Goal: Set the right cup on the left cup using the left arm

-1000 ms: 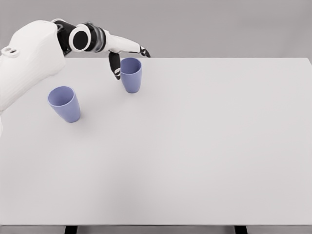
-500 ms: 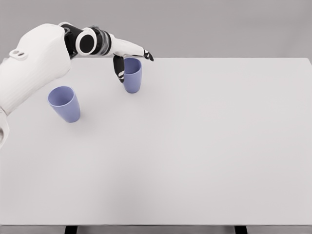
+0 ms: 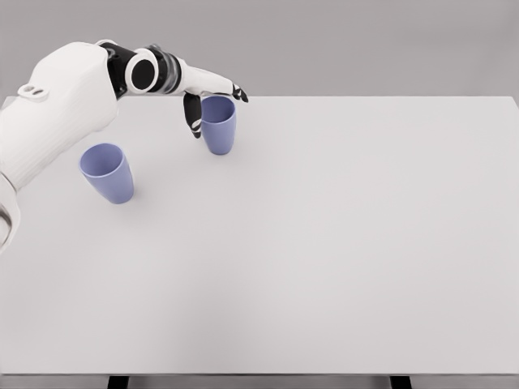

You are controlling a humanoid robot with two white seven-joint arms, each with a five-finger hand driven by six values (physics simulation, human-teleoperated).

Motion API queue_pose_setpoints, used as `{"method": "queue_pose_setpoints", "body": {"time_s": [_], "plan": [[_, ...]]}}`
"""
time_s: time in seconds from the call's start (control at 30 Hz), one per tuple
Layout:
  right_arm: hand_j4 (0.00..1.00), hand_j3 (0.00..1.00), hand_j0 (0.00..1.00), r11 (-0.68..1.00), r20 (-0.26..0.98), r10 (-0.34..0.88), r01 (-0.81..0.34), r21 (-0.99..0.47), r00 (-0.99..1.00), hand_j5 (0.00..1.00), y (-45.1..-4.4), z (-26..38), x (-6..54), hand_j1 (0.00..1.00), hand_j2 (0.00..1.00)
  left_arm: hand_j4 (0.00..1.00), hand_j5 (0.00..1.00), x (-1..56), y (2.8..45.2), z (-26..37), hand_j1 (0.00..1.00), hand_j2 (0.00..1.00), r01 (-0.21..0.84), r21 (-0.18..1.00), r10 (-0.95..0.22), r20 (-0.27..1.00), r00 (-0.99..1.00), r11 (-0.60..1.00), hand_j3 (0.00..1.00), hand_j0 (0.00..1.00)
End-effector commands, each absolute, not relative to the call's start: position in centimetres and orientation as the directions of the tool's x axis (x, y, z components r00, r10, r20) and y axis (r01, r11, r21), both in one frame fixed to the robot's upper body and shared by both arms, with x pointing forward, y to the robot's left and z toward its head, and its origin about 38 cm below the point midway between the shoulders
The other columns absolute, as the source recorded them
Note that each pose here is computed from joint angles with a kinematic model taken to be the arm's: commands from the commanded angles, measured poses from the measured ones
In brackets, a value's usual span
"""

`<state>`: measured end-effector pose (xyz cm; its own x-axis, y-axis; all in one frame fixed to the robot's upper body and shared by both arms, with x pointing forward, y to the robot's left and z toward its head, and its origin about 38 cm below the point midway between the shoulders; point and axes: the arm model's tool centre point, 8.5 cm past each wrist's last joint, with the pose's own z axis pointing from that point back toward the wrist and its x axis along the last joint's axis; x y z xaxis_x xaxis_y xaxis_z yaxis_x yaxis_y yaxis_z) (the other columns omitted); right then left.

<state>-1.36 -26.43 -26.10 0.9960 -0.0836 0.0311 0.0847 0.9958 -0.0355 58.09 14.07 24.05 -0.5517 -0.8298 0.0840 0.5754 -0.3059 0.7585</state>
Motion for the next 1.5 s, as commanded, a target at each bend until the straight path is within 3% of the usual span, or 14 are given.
{"method": "queue_pose_setpoints", "body": {"time_s": [0.0,0.33,0.57,0.93,1.47], "plan": [[1.00,1.00,1.00,0.996,0.031,-0.085,0.086,-0.035,0.996,1.00,-26.42,-26.10,-1.36,1.00,1.00,1.00,1.00,58.10,14.00,24.08,1.00,1.00,0.575,0.759,-0.830,0.085,-0.551,-0.304,1.00,1.00],[1.00,1.00,1.00,0.996,0.031,-0.084,0.085,-0.035,0.996,1.00,-26.42,-26.10,-1.36,1.00,1.00,1.00,1.00,57.97,13.73,23.60,1.00,1.00,0.576,0.755,-0.828,0.079,-0.555,-0.315,1.00,1.00],[1.00,1.00,1.00,0.996,0.031,-0.084,0.085,-0.035,0.996,1.00,-26.42,-26.10,-1.36,1.00,1.00,0.89,0.89,57.91,13.77,23.33,0.89,0.89,0.578,0.752,-0.828,0.078,-0.555,-0.317,0.89,0.89],[1.00,1.00,1.00,0.996,0.031,-0.084,0.085,-0.035,0.996,1.00,-26.42,-26.10,-1.36,1.00,1.00,0.80,0.80,57.94,13.95,23.34,0.80,0.80,0.579,0.752,-0.830,0.077,-0.553,-0.315,0.80,0.80],[1.00,1.00,1.00,0.996,0.031,-0.084,0.085,-0.035,0.996,1.00,-26.42,-26.10,-1.36,1.00,1.00,0.77,0.77,57.99,13.99,24.21,0.77,0.77,0.565,0.763,-0.823,0.078,-0.563,-0.315,0.77,0.77]]}}
